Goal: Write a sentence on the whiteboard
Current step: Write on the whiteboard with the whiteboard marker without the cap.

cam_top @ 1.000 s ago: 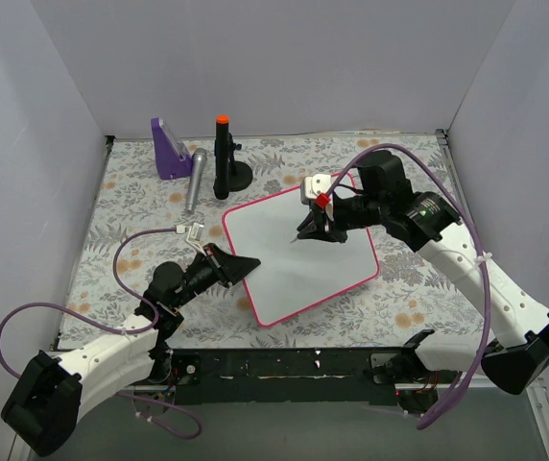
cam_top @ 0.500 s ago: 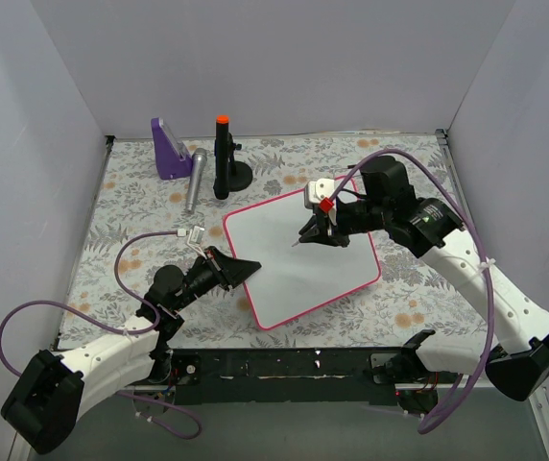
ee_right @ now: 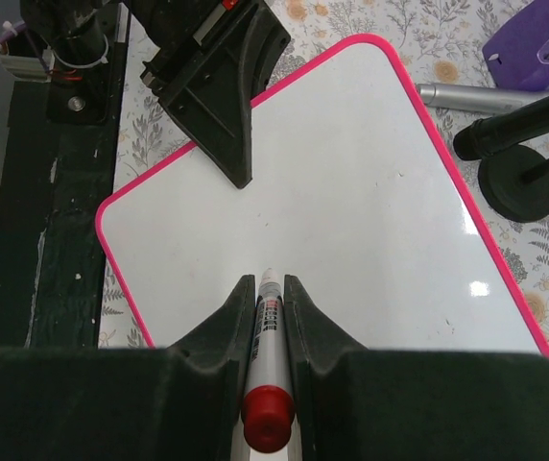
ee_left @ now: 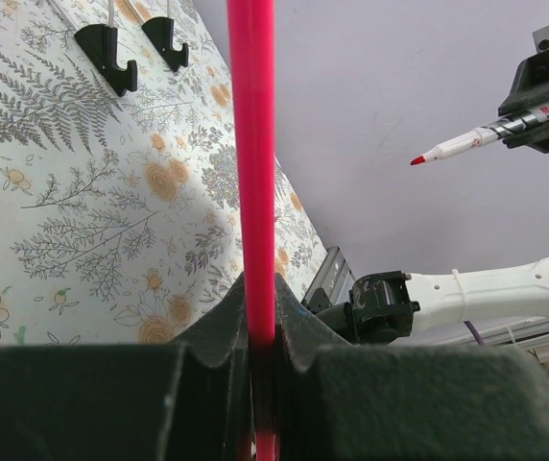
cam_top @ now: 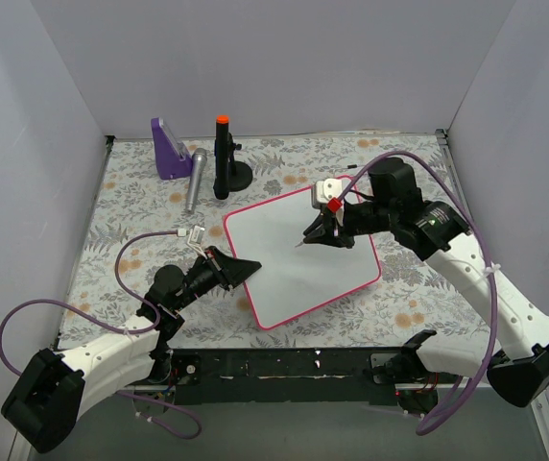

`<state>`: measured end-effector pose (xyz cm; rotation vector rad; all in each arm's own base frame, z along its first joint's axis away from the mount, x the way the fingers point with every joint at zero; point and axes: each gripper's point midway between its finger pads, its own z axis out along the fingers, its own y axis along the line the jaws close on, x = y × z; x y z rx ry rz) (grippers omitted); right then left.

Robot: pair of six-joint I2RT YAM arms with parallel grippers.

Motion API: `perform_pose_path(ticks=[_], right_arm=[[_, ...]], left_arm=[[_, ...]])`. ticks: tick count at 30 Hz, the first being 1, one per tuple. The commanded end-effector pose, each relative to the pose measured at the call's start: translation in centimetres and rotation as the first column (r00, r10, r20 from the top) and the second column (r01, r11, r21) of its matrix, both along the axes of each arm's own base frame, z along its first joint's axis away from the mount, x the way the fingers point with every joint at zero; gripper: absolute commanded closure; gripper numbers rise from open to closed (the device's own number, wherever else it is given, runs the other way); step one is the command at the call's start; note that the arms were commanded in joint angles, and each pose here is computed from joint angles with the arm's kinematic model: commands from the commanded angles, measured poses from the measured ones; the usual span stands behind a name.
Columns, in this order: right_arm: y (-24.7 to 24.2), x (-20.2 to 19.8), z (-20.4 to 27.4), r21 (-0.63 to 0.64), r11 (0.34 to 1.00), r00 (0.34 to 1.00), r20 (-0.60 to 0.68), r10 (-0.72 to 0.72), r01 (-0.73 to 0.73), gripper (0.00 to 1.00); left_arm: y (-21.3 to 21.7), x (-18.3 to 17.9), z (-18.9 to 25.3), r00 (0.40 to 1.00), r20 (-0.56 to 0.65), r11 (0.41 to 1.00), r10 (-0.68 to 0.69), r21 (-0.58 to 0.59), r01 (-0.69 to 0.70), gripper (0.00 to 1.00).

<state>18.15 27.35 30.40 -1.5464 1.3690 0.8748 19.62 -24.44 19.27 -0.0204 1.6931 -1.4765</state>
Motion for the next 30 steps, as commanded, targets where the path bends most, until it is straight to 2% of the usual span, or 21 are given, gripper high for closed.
perform_pose_path(ticks=[1,30], right_arm=[[-0.3,-0.17,1.21,0.05,0.999,1.0,0.018,0.001,-0.002,0.99],[-1.24,-0.21,0.79,0.095,0.995,0.999,-0.036,-0.006,0.009,0.99]], left_arm=[[0.21,-0.65,5.96,0.986,0.169,0.988,0.003,-0.151,0.022,1.0],[0.06,-0.91,5.7,0.987,0.163,0.986,-0.013,-0.159,0.039,1.0]])
